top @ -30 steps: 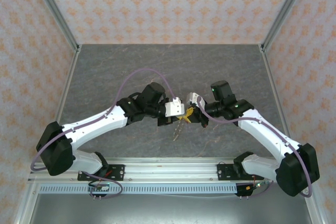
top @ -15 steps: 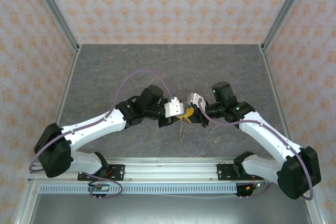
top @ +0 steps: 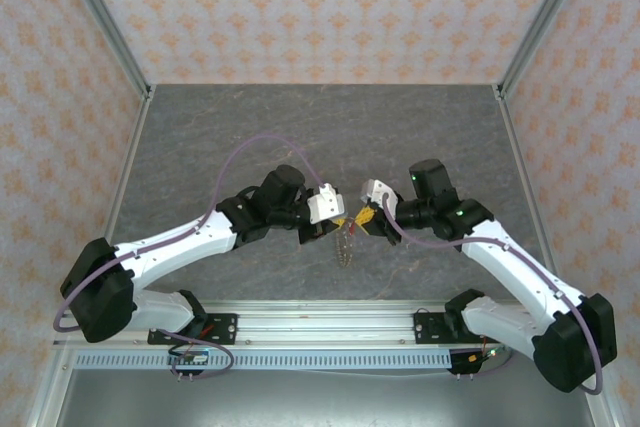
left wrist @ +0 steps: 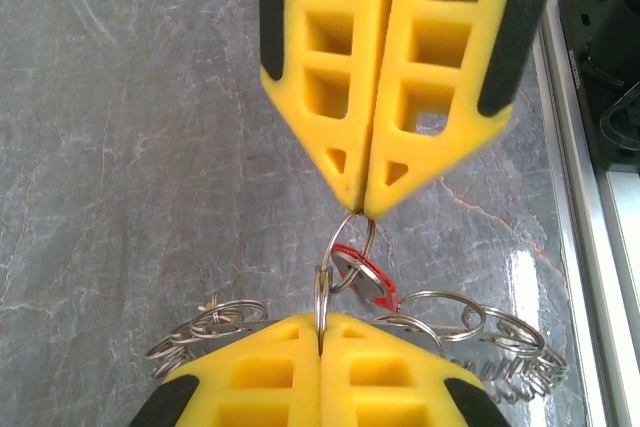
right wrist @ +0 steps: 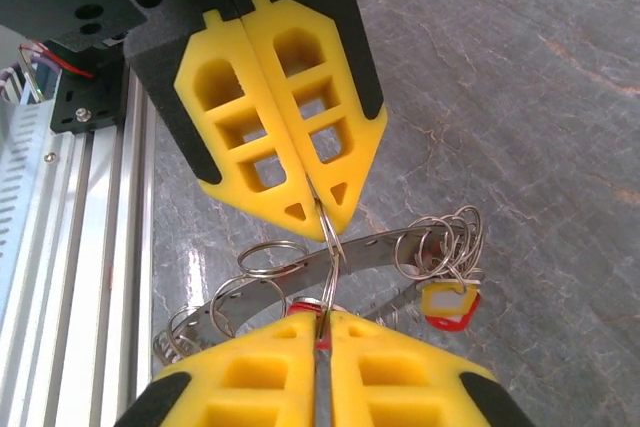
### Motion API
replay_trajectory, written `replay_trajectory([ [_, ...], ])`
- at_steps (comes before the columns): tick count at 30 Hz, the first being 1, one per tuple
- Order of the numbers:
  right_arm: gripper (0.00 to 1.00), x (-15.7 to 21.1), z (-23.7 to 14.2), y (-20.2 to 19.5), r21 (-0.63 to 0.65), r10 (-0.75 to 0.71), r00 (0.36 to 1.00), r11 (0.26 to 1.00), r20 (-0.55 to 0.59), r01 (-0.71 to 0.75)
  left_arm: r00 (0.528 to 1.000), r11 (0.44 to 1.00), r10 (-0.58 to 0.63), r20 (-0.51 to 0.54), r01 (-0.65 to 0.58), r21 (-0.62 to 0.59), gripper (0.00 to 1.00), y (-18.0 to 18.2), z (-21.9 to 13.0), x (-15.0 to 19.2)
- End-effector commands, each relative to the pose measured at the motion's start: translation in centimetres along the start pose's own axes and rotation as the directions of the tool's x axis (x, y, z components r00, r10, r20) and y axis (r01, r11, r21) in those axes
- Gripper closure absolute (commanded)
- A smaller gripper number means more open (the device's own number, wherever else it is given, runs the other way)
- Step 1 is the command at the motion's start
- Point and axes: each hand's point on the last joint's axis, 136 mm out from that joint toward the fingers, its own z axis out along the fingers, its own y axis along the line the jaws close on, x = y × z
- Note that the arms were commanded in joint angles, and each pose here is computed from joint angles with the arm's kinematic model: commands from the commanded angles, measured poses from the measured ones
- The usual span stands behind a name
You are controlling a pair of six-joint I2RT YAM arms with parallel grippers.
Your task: Put the keys on the keyring
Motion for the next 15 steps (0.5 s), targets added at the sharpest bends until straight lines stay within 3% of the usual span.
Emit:
replay_trajectory([
  [1,0.95,0.2,-0.1,0.2,0.002,-0.001,1.0,1.0,0.009,0.001,0.995,0.999,0.023,0.093,-0.019,-0.038,1.0,0.8,-1.0,-2.5],
  [5,0.97,0.0,0.1,0.1,0.0,0.006,1.0,1.0,0.026,-0.006,0.995,0.999,0.023,0.098,-0.019,-0.038,1.0,0.8,-1.0,-2.7],
  [15,0.8,-1.8,0.2,0.1,-0.022,0.011,0.994,1.0,0.111,-0.008,0.995,0.999,0.022,0.1,-0.02,-0.025,1.0,0.6,-1.0,-2.8],
])
